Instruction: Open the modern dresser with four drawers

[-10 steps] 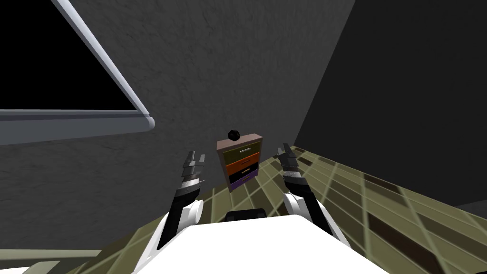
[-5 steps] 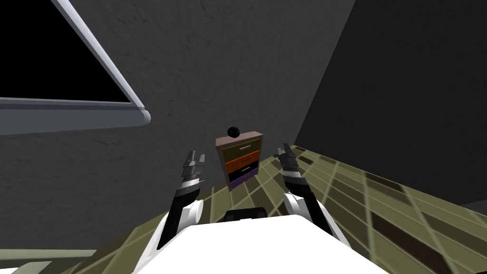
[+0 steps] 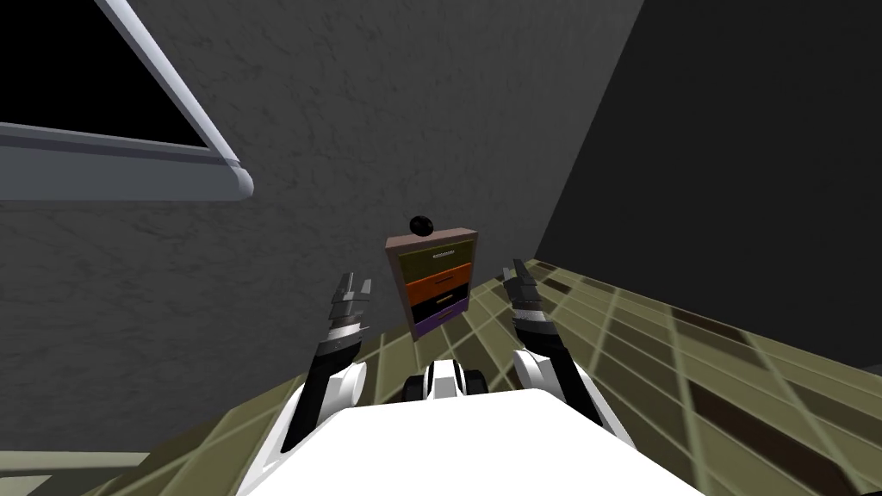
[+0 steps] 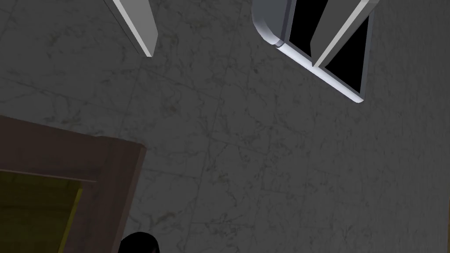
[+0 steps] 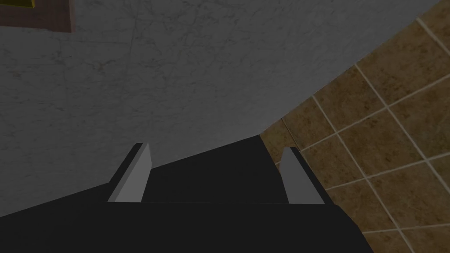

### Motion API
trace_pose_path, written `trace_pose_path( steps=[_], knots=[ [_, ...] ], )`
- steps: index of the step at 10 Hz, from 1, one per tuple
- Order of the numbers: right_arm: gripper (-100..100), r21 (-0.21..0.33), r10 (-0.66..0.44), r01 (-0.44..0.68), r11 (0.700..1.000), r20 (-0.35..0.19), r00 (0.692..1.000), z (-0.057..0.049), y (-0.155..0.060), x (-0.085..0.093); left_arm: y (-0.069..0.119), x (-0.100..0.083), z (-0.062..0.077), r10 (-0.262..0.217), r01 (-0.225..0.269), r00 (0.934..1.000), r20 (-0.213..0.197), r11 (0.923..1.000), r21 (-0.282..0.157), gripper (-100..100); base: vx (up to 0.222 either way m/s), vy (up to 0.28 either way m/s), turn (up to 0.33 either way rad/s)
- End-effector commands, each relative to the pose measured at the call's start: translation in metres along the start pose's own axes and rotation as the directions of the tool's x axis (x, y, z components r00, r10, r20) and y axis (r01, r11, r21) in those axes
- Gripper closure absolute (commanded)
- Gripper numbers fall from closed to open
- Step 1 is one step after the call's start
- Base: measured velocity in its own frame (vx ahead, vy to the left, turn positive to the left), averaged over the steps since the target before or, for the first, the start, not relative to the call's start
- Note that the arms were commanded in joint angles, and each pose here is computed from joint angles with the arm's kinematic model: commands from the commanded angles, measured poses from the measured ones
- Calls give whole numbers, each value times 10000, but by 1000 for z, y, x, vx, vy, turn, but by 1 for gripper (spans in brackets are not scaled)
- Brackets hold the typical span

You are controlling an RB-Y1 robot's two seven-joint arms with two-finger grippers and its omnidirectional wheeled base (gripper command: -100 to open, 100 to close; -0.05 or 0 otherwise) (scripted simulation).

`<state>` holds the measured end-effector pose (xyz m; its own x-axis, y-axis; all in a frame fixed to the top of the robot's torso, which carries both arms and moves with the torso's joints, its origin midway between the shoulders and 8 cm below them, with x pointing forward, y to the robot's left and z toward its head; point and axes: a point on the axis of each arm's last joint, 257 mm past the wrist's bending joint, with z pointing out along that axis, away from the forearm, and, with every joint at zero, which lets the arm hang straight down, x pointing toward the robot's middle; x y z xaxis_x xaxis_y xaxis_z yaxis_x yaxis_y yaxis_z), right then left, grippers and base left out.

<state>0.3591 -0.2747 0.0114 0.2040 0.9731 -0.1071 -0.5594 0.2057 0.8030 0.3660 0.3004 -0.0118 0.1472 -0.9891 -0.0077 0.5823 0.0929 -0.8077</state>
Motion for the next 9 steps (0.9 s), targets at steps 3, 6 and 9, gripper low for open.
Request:
trace_pose_path(
  steps=[3, 6, 9],
  knots=[
    [0, 2, 0, 0, 10000, 0, 10000, 0, 0, 0, 6, 3, 1, 509, -537, 9950, -862, 9981, -311, -100, 41, -54, 20],
    [0, 3, 1, -1, 10000, 1, 10000, 0, 0, 0, 17, -2, 1, 732, -829, 9907, -1150, 9932, -822, -100, 102, -116, 52],
    [0, 2, 2, -2, 10000, 1, 10000, 0, 0, 0, 26, -8, 0, 750, -884, 9913, -1077, 9882, -1253, -100, 104, -155, 49]
  ],
)
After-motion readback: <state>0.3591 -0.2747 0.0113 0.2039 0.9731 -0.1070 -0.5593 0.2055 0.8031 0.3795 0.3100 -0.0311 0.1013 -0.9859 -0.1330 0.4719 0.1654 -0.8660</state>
